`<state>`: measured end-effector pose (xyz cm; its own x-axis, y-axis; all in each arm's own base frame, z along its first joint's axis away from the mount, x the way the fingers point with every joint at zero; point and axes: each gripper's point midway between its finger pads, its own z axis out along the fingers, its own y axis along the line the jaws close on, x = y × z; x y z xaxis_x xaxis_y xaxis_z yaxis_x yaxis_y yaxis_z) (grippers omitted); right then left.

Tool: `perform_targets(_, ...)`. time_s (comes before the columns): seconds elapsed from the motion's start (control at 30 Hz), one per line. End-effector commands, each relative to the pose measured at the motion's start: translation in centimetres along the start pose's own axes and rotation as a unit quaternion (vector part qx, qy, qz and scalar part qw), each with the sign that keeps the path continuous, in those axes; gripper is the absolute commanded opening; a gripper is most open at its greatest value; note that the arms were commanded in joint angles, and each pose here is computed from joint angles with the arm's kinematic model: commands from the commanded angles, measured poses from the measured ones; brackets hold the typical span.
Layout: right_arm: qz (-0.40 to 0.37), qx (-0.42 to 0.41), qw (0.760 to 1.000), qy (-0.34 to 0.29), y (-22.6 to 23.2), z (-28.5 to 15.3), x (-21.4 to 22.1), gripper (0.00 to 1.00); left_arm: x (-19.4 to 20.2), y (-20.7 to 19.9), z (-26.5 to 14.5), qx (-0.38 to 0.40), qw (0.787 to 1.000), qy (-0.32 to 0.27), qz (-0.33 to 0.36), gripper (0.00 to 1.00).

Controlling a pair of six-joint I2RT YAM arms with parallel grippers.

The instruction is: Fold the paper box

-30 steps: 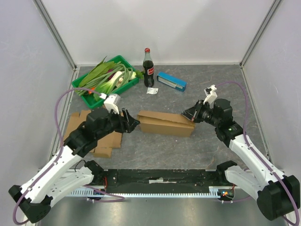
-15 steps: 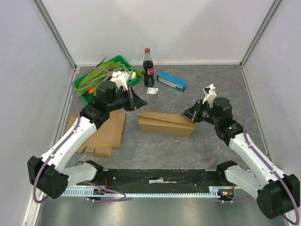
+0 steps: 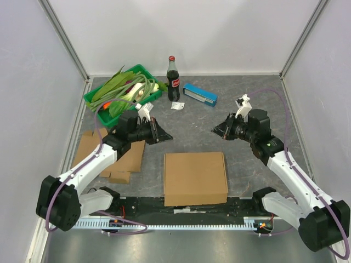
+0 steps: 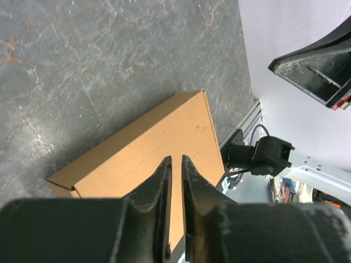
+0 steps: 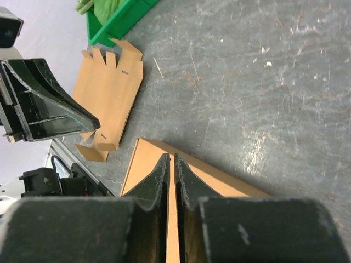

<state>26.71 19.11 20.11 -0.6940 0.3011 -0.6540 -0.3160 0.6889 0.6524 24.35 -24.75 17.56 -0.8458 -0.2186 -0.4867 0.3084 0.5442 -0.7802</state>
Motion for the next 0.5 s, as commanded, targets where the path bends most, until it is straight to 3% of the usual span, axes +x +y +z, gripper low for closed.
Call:
perform_targets(0.0,-0.051,-0.010,0.999,-0.014,1.5,-0.6,-2.2,0.16,-4.3,-1.1,-1.0,-0.045,0.996,-0.044,0.062,0.28)
perform_targets(0.1,-0.054,0.027,0.992,0.108,-1.1,-1.1,3.4,0.31,-2.8,1.3,-2.5,-0.107,0.991,-0.033,0.069,0.50)
perform_targets(0.13,-0.071,0.030,0.988,0.133,-1.0,-1.2,4.8,0.35,-2.2,1.4,-2.4,-0.100,0.992,-0.026,0.068,0.51)
perform_targets(0.17,-0.116,0.013,0.979,0.168,0.7,-1.6,7.3,0.45,-1.4,1.9,-1.9,-0.093,0.994,-0.015,0.062,0.54)
perform_targets(0.23,-0.145,0.016,0.970,0.194,2.0,-2.1,9.8,0.51,-1.1,2.2,-0.7,-0.086,0.995,-0.002,0.041,0.49)
perform_targets(0.27,-0.152,-0.012,0.964,0.219,4.2,-2.6,12.1,0.51,-1.1,2.4,1.0,-0.073,0.997,0.017,0.031,0.40)
perform_targets(0.37,-0.227,-0.047,0.946,0.227,7.4,-3.6,15.6,0.46,-2.7,1.9,3.7,-0.061,0.997,0.026,0.032,0.31)
perform_targets(0.43,-0.259,-0.051,0.939,0.220,7.9,-3.5,17.2,0.29,-2.7,3.3,6.1,-0.070,0.996,0.050,0.022,0.31)
perform_targets(0.47,-0.281,-0.072,0.925,0.245,8.8,-3.9,19.8,0.09,-3.9,1.9,7.2,-0.055,0.997,0.049,0.036,0.31)
